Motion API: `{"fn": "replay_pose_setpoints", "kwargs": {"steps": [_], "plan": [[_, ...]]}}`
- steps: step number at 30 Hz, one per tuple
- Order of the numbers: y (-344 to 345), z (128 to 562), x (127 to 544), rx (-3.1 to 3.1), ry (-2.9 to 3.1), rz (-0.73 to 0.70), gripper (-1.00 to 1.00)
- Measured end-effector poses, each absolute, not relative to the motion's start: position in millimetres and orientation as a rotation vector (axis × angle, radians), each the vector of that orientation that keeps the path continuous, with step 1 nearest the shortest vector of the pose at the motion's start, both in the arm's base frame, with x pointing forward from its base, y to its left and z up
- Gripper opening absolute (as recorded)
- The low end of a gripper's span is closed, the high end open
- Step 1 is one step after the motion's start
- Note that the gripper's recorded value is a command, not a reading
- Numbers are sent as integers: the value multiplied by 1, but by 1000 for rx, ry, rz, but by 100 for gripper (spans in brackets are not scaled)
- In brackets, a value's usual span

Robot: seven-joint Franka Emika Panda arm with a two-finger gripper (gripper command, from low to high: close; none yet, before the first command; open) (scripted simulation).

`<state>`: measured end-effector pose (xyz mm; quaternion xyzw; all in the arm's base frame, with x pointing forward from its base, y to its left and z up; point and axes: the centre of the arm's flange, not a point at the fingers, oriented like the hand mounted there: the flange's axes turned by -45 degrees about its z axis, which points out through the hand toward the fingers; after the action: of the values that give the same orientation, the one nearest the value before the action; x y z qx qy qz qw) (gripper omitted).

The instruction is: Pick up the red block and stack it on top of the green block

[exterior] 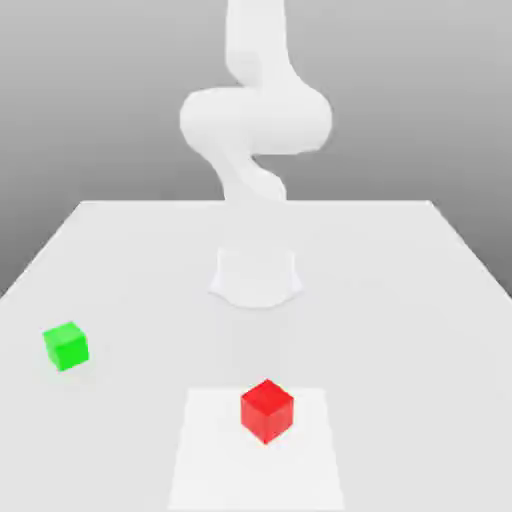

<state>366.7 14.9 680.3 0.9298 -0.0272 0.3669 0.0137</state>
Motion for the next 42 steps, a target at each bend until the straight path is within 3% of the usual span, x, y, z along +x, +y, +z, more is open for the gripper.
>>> {"fn": "replay_pose_setpoints", "kwargs": {"steps": [13, 27, 36, 42], "plan": [[32, 485, 441, 2900, -455, 699, 0], [10, 292, 423, 2898, -920, 254, 0], [15, 216, 378, 2877, -1236, 23, 0], [16, 213, 383, 2880, -1286, 26, 0]]}}
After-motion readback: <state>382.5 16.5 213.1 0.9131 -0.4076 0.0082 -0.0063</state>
